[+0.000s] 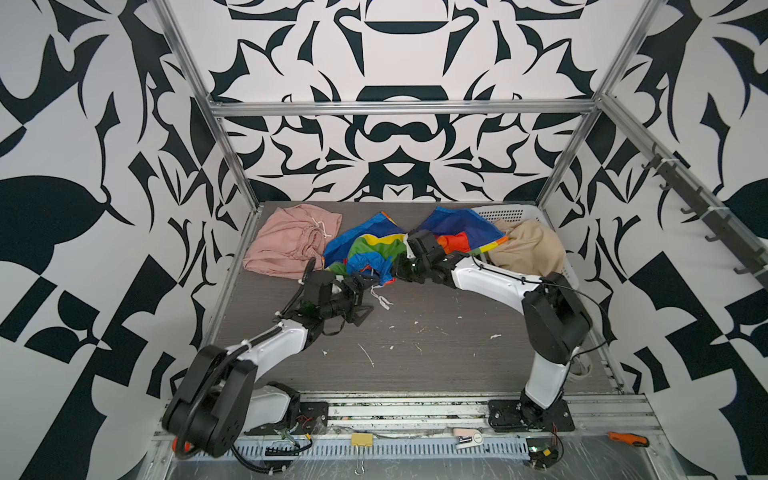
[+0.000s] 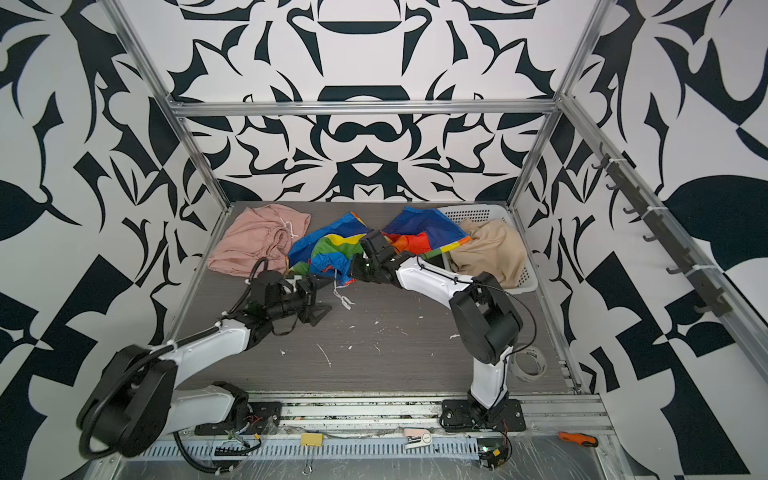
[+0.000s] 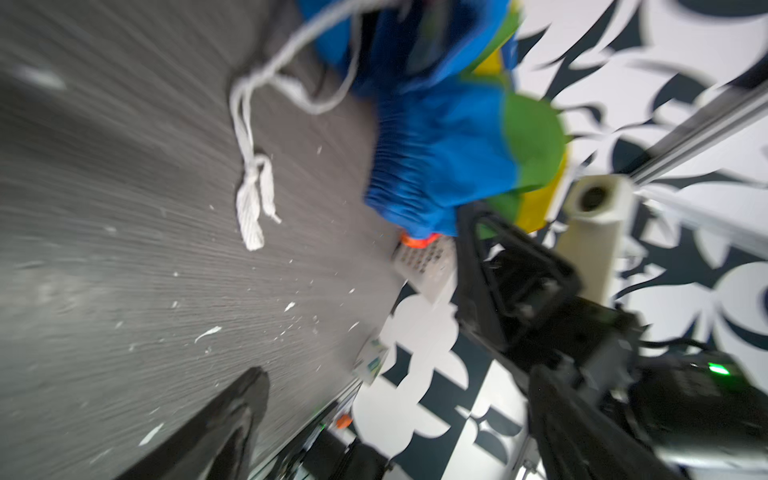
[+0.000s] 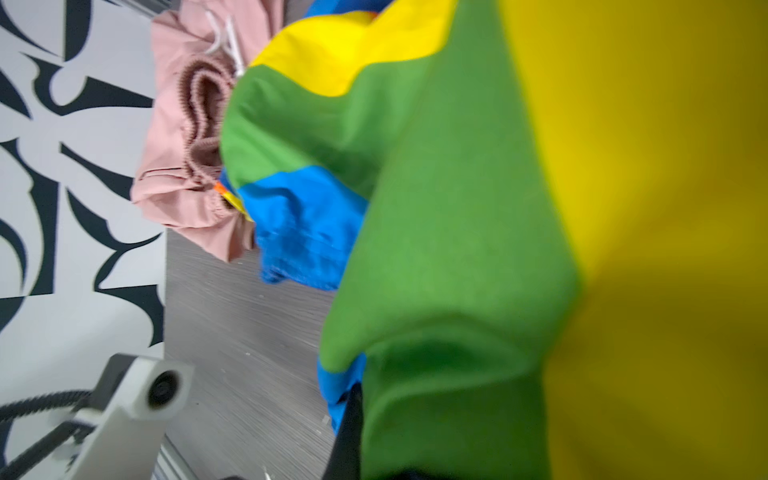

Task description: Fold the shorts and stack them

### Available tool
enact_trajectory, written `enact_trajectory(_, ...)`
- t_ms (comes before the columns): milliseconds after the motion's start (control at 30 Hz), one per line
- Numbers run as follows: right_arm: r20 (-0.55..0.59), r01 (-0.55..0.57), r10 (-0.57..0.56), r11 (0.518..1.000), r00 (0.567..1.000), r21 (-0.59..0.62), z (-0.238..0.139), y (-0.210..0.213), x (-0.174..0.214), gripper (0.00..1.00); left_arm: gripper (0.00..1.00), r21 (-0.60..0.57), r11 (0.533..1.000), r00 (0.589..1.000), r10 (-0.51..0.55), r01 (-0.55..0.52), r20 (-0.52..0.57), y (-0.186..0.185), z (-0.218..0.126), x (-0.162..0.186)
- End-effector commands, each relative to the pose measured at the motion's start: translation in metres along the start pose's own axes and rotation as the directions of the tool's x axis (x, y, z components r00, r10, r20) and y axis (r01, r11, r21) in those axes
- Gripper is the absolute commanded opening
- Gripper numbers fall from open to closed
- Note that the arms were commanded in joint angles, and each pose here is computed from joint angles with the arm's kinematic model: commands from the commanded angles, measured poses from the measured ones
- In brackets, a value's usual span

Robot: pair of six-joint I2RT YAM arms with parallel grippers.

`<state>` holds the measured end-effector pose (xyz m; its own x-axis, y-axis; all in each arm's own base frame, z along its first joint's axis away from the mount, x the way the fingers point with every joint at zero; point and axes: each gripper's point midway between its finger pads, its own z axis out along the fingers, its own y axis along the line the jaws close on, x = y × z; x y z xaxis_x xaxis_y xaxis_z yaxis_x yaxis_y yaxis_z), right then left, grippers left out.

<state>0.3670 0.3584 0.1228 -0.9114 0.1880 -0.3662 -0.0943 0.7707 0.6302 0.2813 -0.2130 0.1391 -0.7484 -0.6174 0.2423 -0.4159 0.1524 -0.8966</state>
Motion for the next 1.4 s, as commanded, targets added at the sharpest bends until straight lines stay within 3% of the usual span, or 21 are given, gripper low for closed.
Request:
enact_trajectory(0, -0.009, -0.037, 0.036, 0.995, 0.999, -0.087, 0.01, 0.032, 0.001, 0.0, 0.99, 0.009, 0.998, 0.991, -0.056, 0.056, 0.118, 0.003, -0.018, -0.014)
enact_trajectory(133, -0.047, -0.119, 0.113, 0.981, 0.992, -0.152, 0.03, 0.038, 0.008, 0.0, 0.99, 0.033, 0.993, 0.977, -0.12, 0.116, 0.174, 0.012, -0.027, -0.02)
enact_trajectory(267, -0.029, -0.091, 0.088, 0.989, 0.996, -0.12, 0.022, 0.031, 0.01, 0.0, 0.99, 0.032, 0.985, 0.971, -0.174, 0.171, 0.165, 0.018, -0.021, -0.023)
enact_trajectory(567, 0.006, -0.022, 0.022, 1.0, 1.0, -0.018, -0.02, -0.001, 0.015, 0.32, 0.99, -0.027, 0.979, 0.972, -0.199, 0.203, 0.121, 0.03, 0.018, -0.021)
enact_trajectory(867, 0.038, 0.006, -0.007, 1.0, 0.999, 0.005, -0.051, -0.016, 0.019, 0.39, 1.0, -0.02, 0.963, 0.956, -0.265, 0.269, 0.125, 0.049, 0.058, -0.024)
enact_trajectory(1100, 0.056, -0.007, 0.006, 1.0, 0.998, 0.02, -0.07, -0.035, 0.023, 0.42, 0.79, 0.063, 0.965, 0.961, -0.261, 0.256, 0.089, 0.045, 0.083, -0.025)
enact_trajectory(1367, 0.104, -0.051, 0.047, 0.998, 0.993, 0.034, -0.095, -0.061, 0.016, 0.43, 0.73, 0.009, 0.967, 0.964, -0.253, 0.253, 0.085, 0.073, 0.091, -0.011)
